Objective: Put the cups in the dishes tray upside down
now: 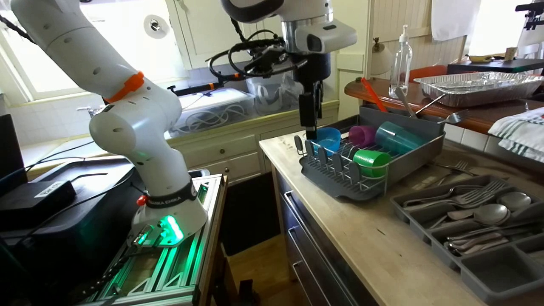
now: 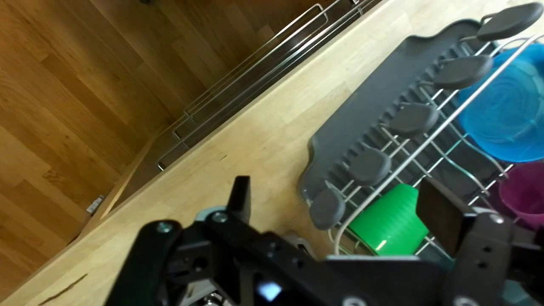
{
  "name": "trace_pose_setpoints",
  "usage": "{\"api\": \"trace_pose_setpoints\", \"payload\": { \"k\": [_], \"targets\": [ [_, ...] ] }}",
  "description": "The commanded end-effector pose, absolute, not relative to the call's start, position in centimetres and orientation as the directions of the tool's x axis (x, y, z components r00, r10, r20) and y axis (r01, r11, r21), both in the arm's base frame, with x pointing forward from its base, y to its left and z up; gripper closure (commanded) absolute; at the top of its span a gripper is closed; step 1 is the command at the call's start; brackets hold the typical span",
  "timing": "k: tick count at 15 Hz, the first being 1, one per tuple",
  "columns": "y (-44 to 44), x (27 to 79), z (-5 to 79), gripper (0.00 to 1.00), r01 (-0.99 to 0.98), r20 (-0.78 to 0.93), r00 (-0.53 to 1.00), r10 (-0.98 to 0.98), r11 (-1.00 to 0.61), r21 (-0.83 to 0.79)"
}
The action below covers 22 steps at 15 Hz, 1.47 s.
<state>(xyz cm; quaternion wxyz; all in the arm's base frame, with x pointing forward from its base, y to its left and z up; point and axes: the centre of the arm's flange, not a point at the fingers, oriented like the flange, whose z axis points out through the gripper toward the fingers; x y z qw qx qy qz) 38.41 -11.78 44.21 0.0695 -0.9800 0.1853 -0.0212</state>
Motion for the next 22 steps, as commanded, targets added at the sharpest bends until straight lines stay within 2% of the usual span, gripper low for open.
{"api": "trace_pose_setpoints", "payload": {
  "k": [1, 8, 15, 19, 20, 22],
  "targets": [
    [-13.0, 38.7, 43.5, 0.0, -0.372, 0.002, 0.926, -0.377, -0.916, -0.147],
    [-14.1, 40.0, 42.9, 0.0, -0.384, -0.014, 0.922, -0.386, -0.913, -0.138],
    [-10.8, 43.5, 46.2, 0.0, -0.596, -0.249, 0.794, -0.555, -0.792, -0.136],
    [-9.8, 45.1, 47.5, 0.0, -0.72, -0.127, 0.687, -0.715, -0.694, 0.015],
    [-10.2, 43.9, 47.1, 0.0, -0.68, -0.164, 0.729, -0.665, -0.731, -0.056],
    [-9.7, 44.5, 47.5, 0.0, -0.701, -0.137, 0.708, -0.693, -0.713, -0.019]
  ]
}}
